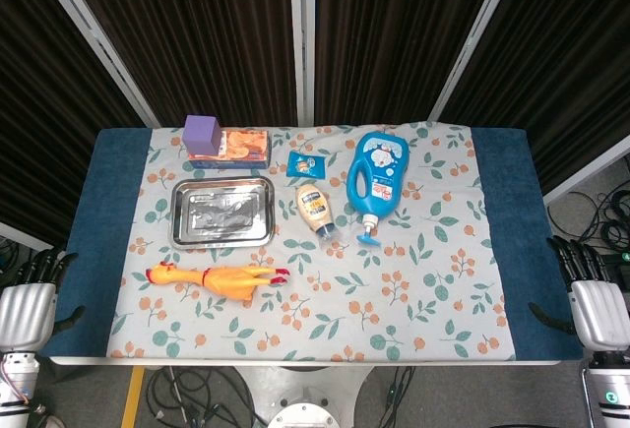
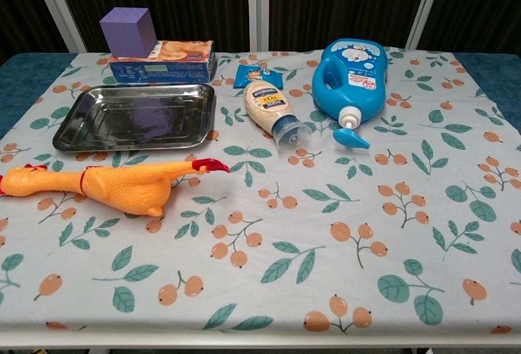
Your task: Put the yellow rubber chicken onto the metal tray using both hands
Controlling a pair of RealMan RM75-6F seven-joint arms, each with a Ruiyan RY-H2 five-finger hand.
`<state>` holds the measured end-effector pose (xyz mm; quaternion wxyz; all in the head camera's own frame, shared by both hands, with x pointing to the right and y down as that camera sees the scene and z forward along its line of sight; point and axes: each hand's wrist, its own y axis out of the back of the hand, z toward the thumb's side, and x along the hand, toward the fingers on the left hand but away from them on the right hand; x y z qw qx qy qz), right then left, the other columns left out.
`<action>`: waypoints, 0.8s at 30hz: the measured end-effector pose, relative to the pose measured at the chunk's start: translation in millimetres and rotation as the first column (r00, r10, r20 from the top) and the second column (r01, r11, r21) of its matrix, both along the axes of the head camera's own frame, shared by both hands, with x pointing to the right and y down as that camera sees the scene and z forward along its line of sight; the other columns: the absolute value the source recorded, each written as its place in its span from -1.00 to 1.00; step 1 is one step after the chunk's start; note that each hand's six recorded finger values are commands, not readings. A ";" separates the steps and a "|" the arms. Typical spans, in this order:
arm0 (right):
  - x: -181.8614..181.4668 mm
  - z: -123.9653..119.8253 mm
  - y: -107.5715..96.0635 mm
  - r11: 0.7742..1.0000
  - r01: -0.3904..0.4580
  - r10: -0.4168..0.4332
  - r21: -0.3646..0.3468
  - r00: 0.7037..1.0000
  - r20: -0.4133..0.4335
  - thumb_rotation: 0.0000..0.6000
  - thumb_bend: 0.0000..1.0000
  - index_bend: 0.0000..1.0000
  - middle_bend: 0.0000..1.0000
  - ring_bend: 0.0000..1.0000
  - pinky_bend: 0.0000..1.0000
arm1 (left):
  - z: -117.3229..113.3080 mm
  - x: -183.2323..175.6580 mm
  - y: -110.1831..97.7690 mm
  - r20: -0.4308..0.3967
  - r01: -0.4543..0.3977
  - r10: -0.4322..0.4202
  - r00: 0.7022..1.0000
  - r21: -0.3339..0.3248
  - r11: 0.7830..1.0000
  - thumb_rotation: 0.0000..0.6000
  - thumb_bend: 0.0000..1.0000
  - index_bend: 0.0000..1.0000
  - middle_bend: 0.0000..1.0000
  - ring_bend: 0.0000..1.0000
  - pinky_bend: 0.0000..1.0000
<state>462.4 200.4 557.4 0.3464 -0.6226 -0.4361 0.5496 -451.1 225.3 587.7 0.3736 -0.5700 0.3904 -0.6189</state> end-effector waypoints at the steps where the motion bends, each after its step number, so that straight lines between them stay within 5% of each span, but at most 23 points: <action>1: 0.0 -0.2 -0.2 1.000 0.000 0.000 0.002 1.000 0.003 1.00 -0.80 -1.00 -0.88 -1.00 -0.99 | 0.0 0.0 -0.1 0.000 0.000 0.000 1.000 0.000 1.000 1.00 -0.60 -0.52 -0.61 -0.73 -0.59; 15: 3.1 -8.0 -4.1 0.999 0.001 -0.001 0.050 1.000 -0.005 1.00 -0.80 -1.00 -0.88 -1.00 -0.99 | -1.1 14.4 -16.0 -0.032 -0.050 0.051 0.998 0.038 0.998 1.00 -0.60 -0.51 -0.61 -0.73 -0.60; 24: -2.2 -18.2 -19.3 0.996 0.026 -0.025 0.084 1.000 -0.017 1.00 -0.80 -1.00 -0.88 -1.00 -0.99 | 32.6 56.4 -42.0 -0.188 -0.167 0.154 0.970 -0.057 0.984 1.00 -0.60 -0.47 -0.51 -0.67 -0.59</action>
